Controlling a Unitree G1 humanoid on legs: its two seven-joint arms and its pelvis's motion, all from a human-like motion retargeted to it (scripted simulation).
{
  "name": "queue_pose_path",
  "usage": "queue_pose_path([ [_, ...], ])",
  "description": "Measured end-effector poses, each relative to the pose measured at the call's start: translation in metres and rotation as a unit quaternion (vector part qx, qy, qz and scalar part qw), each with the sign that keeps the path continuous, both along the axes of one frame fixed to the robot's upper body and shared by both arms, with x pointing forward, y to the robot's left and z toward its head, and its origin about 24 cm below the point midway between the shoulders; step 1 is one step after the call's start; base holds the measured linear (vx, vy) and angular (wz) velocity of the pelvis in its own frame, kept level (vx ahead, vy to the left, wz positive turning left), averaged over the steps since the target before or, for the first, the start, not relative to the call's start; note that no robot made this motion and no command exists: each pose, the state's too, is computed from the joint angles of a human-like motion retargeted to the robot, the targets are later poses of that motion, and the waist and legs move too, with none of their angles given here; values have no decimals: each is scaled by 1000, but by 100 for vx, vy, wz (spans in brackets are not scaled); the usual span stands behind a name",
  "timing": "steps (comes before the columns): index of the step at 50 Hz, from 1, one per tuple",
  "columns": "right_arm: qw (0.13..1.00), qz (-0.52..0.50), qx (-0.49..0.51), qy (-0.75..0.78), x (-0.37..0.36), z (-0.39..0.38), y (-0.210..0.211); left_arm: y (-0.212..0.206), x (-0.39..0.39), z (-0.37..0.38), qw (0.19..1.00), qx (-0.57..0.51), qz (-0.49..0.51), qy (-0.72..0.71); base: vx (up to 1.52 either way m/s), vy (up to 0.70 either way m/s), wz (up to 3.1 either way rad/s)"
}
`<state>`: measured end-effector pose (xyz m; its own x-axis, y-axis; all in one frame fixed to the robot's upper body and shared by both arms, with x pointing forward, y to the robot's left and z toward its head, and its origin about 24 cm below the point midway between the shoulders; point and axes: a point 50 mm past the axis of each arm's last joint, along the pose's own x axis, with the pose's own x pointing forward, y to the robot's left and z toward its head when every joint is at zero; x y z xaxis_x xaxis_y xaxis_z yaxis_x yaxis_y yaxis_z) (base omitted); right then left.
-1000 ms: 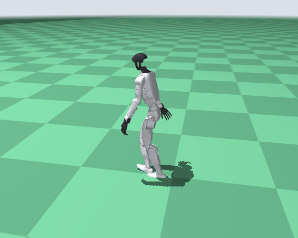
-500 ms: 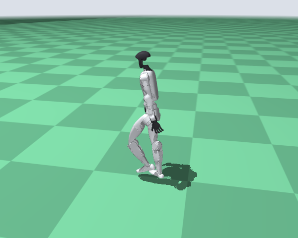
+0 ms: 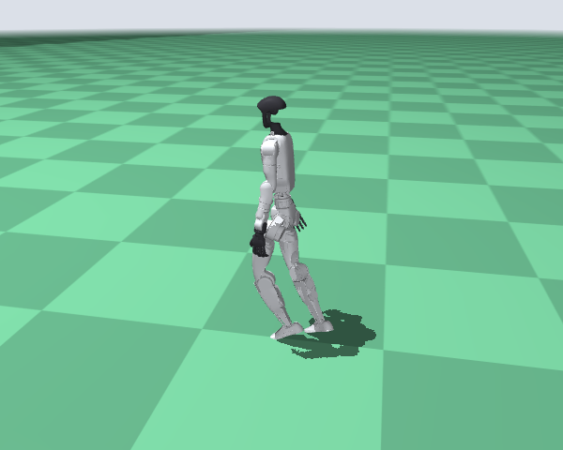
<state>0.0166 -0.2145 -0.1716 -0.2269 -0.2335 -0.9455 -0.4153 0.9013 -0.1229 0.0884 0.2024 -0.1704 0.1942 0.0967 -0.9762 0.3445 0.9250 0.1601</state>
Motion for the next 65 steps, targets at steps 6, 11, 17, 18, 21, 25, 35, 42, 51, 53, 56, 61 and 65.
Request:
queue_pose_path([
  [6, 999, -35, -11, 0, 0, 3, -13, 1, 21, 6, 998, -4, 18, -62, 21, 3, -77],
  [11, 998, -52, -16, 7, -10, 4, -18, 1, 23, 7, 998, -4, -19, -56, 31, -23, 40],
  [17, 993, -86, 16, 78, -50, 6, -7, 12, 6, 4, 997, 42, -66, -24, 51, -21, 40],
  [18, 991, -95, 18, 87, -55, 7, -5, 12, 0, 3, 996, 50, -71, -14, 45, -13, 35],
  [21, 989, -105, 26, 102, -61, 8, -3, 12, -28, -3, 995, 41, -73, 47, 50, 15, 23],
  [25, 992, -87, 32, 84, -46, 5, 2, 14, -59, -5, 990, -2, -57, 126, 29, 15, 48],
  [35, 995, 38, 36, -85, 57, 2, 3, 16, -79, -5, 989, 0, 31, 144, 25, 32, 65],
  [42, 970, 106, 48, -215, 133, 21, 7, 8, -95, -6, 984, -32, 3, 175, 42, 14, -11],
  [51, 966, 127, 45, -220, 117, 13, 24, 16, -84, -4, 983, -8, 18, 183, 53, -5, -64],
  [53, 968, 143, 6, -206, 95, 7, 15, 19, -71, -4, 986, -1, 18, 165, 60, -6, 42],
  [56, 975, 141, -42, -166, 55, 0, 3, 23, -48, -2, 993, 15, 14, 117, 47, -9, 37],
  [61, 997, 74, -3, -15, -20, -2, -3, 31, 0, 6, 1000, 25, 0, 11, 52, -16, 14],
  [65, 994, -20, 52, 96, -66, 4, 5, 36, 39, 18, 997, 46, 10, -60, 46, -22, -22],
])
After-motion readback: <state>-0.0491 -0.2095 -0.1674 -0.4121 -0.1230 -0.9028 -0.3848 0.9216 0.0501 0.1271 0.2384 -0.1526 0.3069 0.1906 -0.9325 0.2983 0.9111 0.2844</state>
